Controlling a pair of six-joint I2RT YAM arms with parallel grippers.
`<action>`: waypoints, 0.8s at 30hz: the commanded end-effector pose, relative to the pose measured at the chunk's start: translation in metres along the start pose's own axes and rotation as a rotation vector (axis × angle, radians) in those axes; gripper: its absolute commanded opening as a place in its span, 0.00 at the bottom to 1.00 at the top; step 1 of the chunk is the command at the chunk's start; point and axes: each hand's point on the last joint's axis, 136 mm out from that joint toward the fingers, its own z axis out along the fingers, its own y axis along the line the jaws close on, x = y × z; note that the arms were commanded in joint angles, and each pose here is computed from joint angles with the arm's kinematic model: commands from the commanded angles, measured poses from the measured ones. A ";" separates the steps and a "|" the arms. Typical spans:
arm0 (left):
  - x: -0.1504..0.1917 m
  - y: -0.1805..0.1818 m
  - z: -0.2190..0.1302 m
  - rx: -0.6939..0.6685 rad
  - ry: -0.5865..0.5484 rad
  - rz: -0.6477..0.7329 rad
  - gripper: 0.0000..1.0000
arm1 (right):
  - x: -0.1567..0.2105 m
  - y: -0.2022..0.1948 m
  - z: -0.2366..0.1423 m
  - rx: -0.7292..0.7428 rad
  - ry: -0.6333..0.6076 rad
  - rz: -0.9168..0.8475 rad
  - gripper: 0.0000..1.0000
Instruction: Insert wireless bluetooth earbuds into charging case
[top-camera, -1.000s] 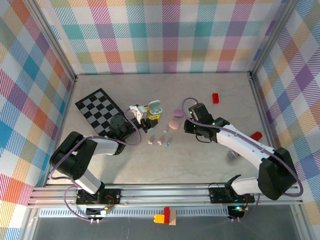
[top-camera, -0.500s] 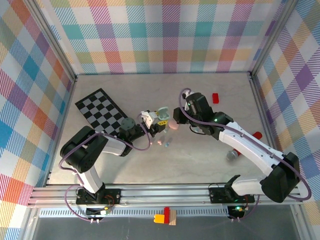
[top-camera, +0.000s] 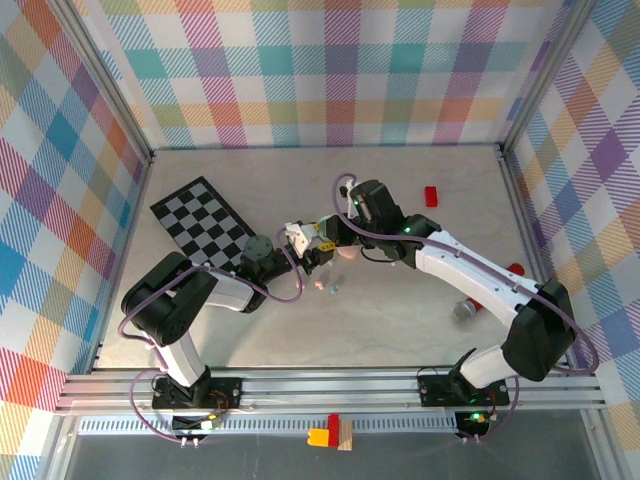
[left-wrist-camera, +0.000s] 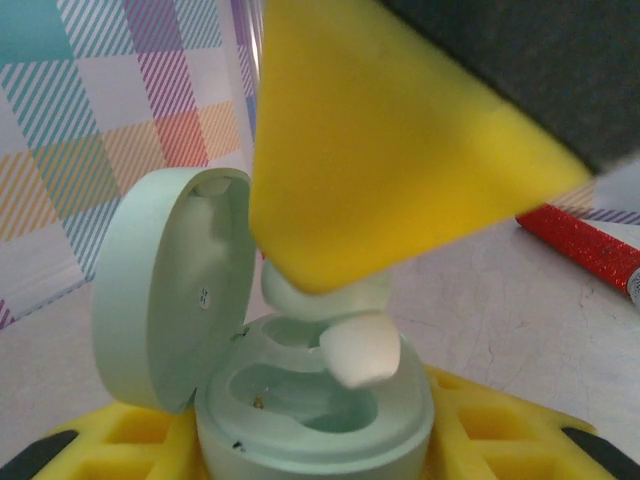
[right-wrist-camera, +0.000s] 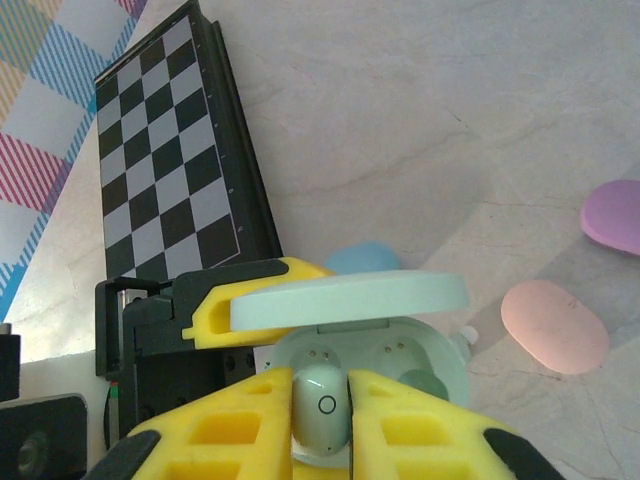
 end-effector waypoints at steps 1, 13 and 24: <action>-0.014 -0.006 0.006 0.029 -0.050 0.023 0.41 | -0.010 0.015 0.002 -0.045 -0.016 -0.029 0.18; -0.017 -0.006 0.006 0.027 -0.056 0.015 0.41 | 0.003 0.010 0.014 -0.035 0.039 -0.022 0.20; -0.009 0.002 -0.002 0.004 -0.038 -0.008 0.42 | -0.004 -0.013 -0.036 0.049 -0.115 -0.021 0.45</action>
